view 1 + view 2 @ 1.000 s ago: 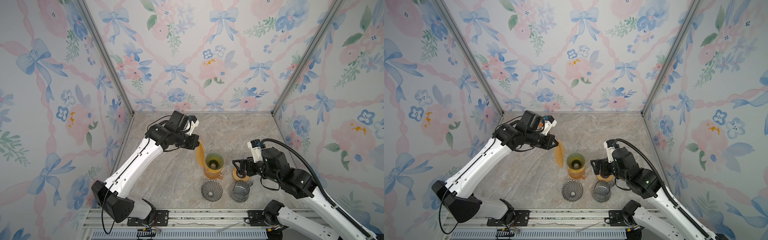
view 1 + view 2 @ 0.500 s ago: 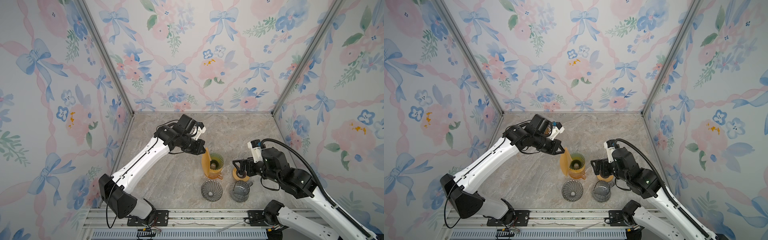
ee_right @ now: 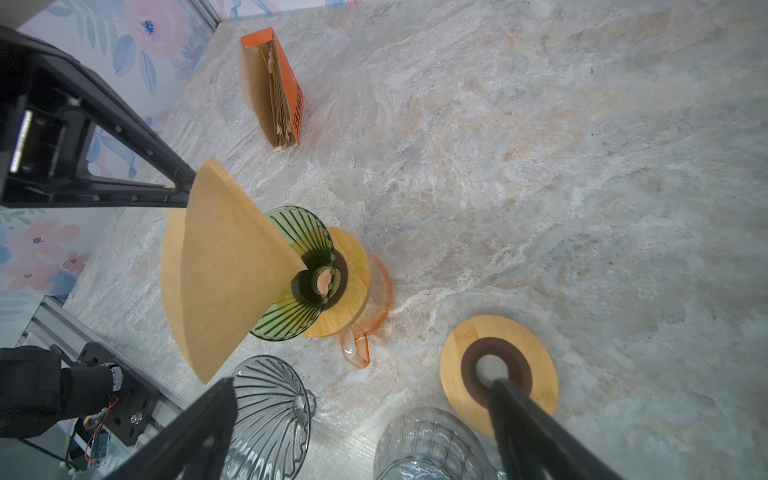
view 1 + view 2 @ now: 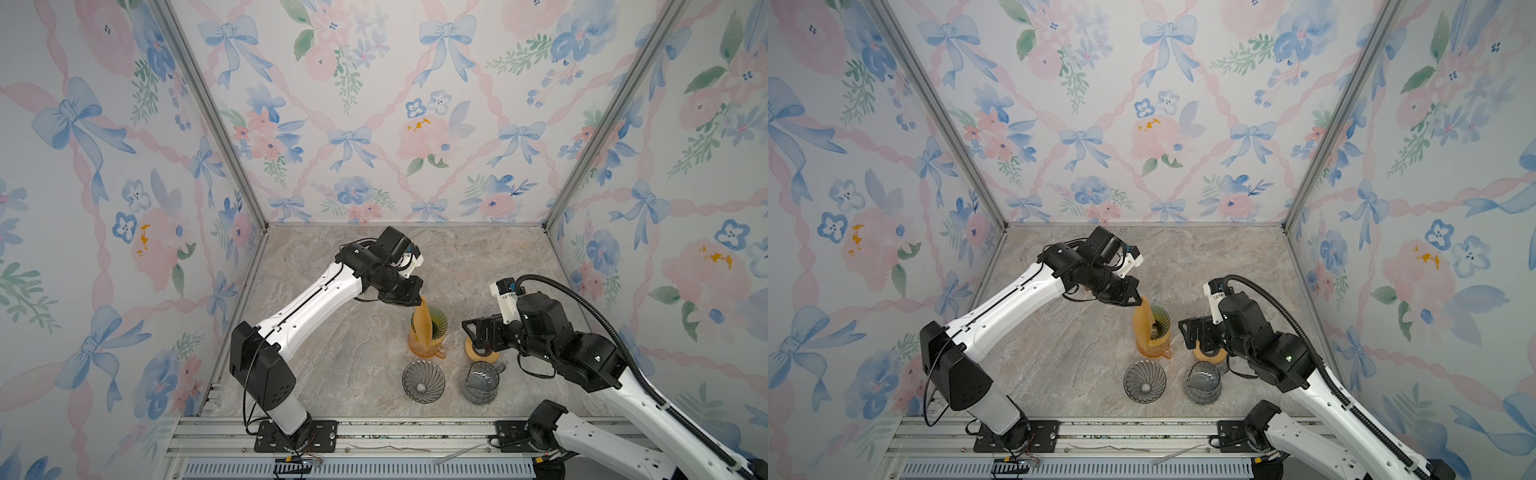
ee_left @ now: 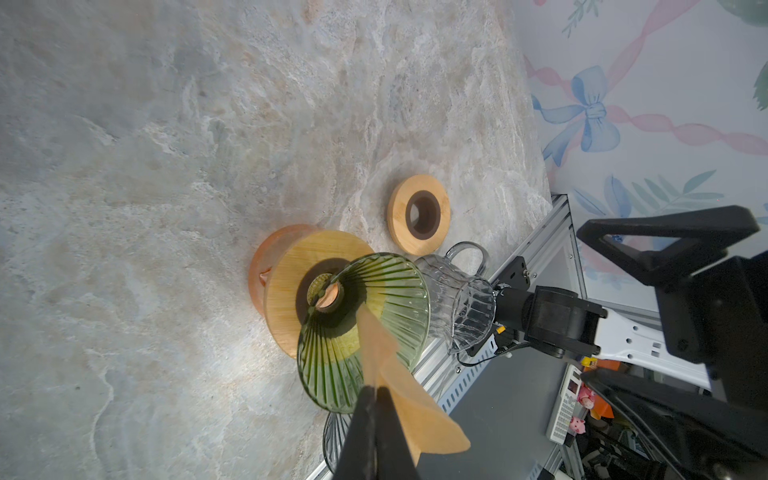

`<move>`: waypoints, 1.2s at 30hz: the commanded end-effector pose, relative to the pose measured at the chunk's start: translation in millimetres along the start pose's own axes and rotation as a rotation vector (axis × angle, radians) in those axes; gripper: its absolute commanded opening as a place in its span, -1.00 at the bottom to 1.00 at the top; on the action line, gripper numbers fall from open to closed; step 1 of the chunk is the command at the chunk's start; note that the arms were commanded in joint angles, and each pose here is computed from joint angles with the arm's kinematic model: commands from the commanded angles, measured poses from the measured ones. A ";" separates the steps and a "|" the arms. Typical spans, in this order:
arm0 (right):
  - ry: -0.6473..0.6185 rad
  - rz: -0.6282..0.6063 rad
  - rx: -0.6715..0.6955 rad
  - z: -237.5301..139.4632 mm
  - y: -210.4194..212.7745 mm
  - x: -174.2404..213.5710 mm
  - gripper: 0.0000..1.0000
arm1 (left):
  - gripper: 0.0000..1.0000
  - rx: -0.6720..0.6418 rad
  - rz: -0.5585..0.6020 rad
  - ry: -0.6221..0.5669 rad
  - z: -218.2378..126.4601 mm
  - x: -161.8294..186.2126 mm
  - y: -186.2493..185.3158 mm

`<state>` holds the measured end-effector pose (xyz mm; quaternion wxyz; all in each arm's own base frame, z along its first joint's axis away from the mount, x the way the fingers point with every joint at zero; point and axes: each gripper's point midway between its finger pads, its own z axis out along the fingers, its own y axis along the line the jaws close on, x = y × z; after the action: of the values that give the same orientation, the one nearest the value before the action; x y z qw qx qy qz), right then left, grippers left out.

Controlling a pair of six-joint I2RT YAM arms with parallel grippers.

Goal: Place the coffee filter in the dripper
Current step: 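Lower the filter into the green dripper while the right gripper reaches toward it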

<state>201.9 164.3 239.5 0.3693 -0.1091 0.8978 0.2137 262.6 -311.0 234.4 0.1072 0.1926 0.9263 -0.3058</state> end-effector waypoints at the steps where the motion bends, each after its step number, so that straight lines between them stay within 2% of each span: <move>1: -0.037 -0.014 -0.016 -3.9 10.5 -13.2 0.93 | -0.83 -0.023 0.003 -0.022 4.1 -9.5 -3.0; 8: -0.009 -0.063 0.009 3.8 18.5 -14.3 0.93 | -0.57 -0.086 0.014 -0.028 12.0 -10.5 3.3; 15: 0.017 -0.091 0.030 15.3 25.0 -13.8 0.93 | -0.20 -0.158 0.035 -0.074 3.3 -12.0 11.4; 17: 0.027 -0.096 0.035 18.9 26.6 -13.8 0.93 | -0.04 -0.183 0.045 -0.095 -2.5 -11.1 12.7; 22: 0.053 -0.100 0.017 24.0 34.8 -15.2 0.93 | 0.26 -0.244 0.065 -0.113 -9.4 3.3 18.1; 27: 0.072 -0.134 -0.025 25.9 51.1 -14.8 0.93 | 0.47 -0.303 0.064 -0.173 -29.6 12.7 26.0; 33: 0.093 -0.161 -0.014 33.2 64.4 -14.9 0.93 | 0.81 -0.300 0.045 -0.185 -43.3 38.2 34.0; 36: 0.110 -0.175 0.006 39.8 69.7 -14.7 0.93 | 0.86 -0.300 0.023 -0.175 -40.0 51.6 41.7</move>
<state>209.9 239.3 238.4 0.3302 -0.1964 0.9053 0.1811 235.2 -249.9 240.2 0.2263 0.1710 0.9401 -0.1891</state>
